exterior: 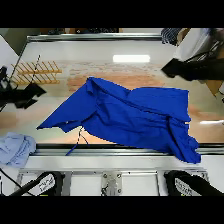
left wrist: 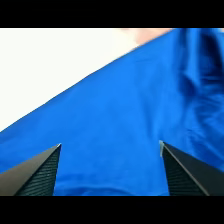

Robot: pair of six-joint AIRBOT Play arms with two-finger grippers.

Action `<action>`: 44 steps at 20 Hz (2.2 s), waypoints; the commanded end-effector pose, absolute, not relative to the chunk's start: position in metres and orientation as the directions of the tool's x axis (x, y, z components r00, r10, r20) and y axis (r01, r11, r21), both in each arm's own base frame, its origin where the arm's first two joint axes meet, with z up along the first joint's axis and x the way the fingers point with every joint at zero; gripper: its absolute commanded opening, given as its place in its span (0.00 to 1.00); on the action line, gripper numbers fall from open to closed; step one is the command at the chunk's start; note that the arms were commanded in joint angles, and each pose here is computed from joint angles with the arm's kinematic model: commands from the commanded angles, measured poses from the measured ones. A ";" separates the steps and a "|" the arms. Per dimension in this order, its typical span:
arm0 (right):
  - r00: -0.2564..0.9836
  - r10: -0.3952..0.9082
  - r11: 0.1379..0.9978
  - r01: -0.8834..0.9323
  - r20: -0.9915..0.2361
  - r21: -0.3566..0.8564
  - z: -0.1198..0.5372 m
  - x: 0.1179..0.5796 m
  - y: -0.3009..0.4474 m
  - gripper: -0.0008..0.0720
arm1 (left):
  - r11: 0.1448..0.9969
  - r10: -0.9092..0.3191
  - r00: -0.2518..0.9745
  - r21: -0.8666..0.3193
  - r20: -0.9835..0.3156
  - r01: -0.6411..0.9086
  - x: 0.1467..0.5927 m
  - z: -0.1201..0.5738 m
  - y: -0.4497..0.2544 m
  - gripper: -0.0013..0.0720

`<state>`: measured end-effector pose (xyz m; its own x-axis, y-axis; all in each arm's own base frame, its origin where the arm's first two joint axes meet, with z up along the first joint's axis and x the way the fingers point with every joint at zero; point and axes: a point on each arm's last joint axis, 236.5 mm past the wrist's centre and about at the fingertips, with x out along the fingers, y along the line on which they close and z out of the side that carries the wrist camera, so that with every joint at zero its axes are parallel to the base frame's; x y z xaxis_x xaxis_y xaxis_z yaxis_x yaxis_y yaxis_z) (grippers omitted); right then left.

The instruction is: Fold the clothes and pants, and hang the long-sleeved shirts on hangers.

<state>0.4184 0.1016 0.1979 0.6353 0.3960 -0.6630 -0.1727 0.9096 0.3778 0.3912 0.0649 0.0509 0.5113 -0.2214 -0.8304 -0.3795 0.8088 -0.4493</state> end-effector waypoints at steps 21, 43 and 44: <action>0.264 0.720 0.689 -0.163 -0.642 0.706 -0.067 0.382 0.471 0.67 | 0.609 -0.063 0.511 -0.439 -0.857 -0.661 0.277 -0.012 0.121 0.94; 0.368 0.750 0.660 -0.369 -0.549 0.655 0.037 0.401 0.448 0.02 | 0.530 -0.376 0.289 -0.460 -0.880 -0.712 0.303 -0.114 0.034 0.94; 0.367 0.750 0.660 -0.369 -0.550 0.655 0.037 0.401 0.448 0.02 | 0.550 -0.400 0.264 -0.460 -0.878 -0.697 0.299 -0.115 0.026 0.94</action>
